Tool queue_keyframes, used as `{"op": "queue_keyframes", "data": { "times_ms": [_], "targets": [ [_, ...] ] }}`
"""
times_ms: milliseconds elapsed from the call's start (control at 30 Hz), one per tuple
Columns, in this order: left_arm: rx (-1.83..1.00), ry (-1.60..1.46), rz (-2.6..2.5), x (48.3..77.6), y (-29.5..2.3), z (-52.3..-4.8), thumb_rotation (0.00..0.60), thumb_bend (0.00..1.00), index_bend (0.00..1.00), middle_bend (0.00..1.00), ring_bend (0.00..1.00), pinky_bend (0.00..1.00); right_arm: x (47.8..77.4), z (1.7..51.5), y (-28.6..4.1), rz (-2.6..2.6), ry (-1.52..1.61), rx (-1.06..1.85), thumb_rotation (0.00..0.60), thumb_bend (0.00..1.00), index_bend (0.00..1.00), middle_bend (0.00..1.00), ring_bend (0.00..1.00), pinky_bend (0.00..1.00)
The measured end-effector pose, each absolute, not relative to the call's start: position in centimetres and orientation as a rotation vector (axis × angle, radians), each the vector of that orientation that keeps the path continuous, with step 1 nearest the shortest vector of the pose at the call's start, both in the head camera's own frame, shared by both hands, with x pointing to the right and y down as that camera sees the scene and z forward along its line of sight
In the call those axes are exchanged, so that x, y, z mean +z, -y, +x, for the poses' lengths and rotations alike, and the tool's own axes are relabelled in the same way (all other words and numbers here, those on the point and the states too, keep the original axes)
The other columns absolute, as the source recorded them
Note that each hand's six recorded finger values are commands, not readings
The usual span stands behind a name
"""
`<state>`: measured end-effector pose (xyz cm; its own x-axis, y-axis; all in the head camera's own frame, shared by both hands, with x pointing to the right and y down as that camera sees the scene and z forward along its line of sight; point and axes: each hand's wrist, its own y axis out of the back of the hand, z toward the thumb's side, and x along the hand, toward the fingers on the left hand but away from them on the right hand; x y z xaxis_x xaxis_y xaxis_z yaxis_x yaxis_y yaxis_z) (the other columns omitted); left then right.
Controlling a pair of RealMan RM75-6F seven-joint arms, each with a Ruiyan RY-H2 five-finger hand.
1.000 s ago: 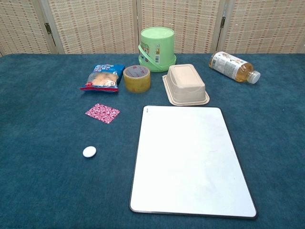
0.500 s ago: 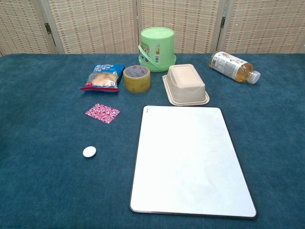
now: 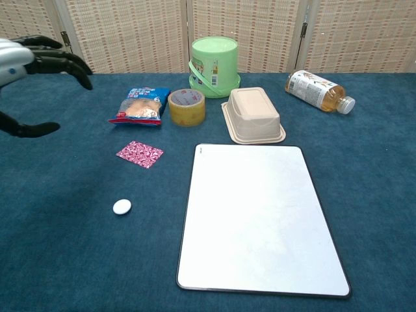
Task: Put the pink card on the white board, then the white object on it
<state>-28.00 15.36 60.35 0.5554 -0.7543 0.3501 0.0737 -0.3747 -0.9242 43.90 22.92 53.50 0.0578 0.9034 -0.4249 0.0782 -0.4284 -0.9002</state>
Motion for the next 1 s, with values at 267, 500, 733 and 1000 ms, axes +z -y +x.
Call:
{"op": "queue_keyframes", "data": {
  "times_ms": [267, 500, 733, 1000],
  "targets": [
    [-0.914, -0.463, -1.777, 63.9, -12.7, -24.1, 0.600, 0.40, 0.34, 0.26, 0.22, 0.08, 53.3, 44.0, -23.0, -1.609, 1.004, 1.462, 0.600, 0.29, 0.00, 0.01, 0.01, 0.00],
    [-0.894, -0.368, -1.775, 66.8, -11.5, -21.5, 0.600, 0.40, 0.31, 0.28, 0.24, 0.08, 53.6, 44.0, -23.1, -1.617, 0.996, 1.474, 0.600, 0.29, 0.00, 0.01, 0.01, 0.00],
    [-0.972, -0.250, -1.768, 69.2, -11.2, -20.0, 0.600, 0.40, 0.23, 0.22, 0.18, 0.04, 53.5, 44.4, -23.1, -1.608, 1.002, 1.487, 0.600, 0.28, 0.00, 0.01, 0.01, 0.00],
    [-1.046, -0.155, -1.732, 71.1, -10.4, -18.8, 0.600, 0.40, 0.23, 0.21, 0.17, 0.02, 53.3, 44.6, -23.1, -1.602, 1.005, 1.491, 0.600, 0.28, 0.00, 0.01, 0.01, 0.00]
  ]
}}
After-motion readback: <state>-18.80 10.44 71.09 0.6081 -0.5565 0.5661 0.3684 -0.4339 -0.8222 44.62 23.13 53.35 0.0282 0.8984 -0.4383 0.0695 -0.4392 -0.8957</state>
